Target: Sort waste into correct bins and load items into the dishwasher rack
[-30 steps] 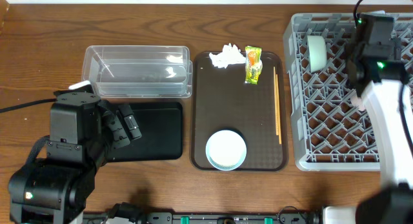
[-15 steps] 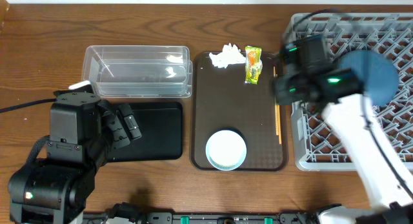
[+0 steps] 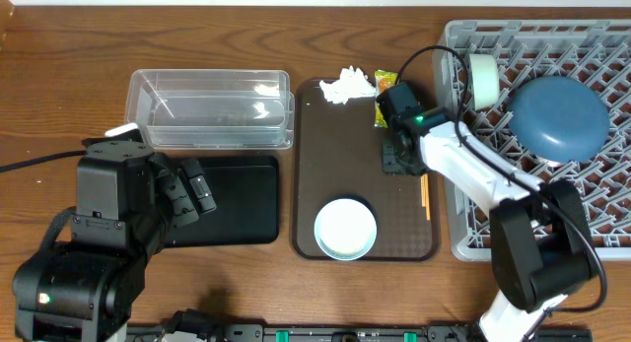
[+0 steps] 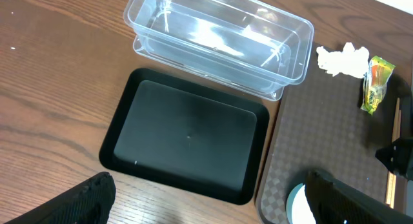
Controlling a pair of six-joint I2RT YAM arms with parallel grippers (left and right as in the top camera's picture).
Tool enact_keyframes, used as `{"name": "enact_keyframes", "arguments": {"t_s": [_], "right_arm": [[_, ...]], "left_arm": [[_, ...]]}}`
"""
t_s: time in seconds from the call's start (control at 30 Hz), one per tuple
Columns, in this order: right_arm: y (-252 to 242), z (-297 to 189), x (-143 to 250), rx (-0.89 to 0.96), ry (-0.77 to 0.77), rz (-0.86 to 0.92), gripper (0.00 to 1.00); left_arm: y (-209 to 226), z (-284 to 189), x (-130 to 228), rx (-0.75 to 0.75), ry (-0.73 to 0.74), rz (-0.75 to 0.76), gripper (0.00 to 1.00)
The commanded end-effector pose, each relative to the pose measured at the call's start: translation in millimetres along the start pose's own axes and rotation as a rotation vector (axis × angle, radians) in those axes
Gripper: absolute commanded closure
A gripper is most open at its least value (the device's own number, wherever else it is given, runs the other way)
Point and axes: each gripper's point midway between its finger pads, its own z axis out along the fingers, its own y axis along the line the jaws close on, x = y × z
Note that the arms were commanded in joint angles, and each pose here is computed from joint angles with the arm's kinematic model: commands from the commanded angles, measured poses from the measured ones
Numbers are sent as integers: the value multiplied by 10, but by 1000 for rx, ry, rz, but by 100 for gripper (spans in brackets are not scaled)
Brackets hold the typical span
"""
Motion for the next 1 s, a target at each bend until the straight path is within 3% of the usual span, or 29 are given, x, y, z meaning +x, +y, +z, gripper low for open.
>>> {"name": "enact_keyframes", "arguments": {"t_s": [0.0,0.17,0.3,0.33,0.4,0.47,0.6,0.77,0.97], "right_arm": [[-137,160,-3,42,24,23,57],[-163,324,56,37,71,19,57],[-127,428,147,21,118,5,64],[-102,450,174,12,130,4,69],[-40,475,220,-21,155,5,90],[-1,459,228,-45,161,7,99],[74,223,117,-104,121,14,99],[73,-451,-109,-173,-32,-60,99],[-345,-1146,-357,-117,-251,-70,99]], "left_arm": [[33,-4,-14,-16,-9,-9,4],[33,-4,-14,-16,-9,-9,4],[33,-4,-14,-16,-9,-9,4],[33,-4,-14,-16,-9,-9,4],[33,-4,-15,-16,-9,-9,4],[33,-4,-15,-16,-9,-9,4],[33,-4,-15,-16,-9,-9,4],[33,-4,-14,-16,-9,-9,4],[33,-4,-14,-16,-9,-9,4]]}}
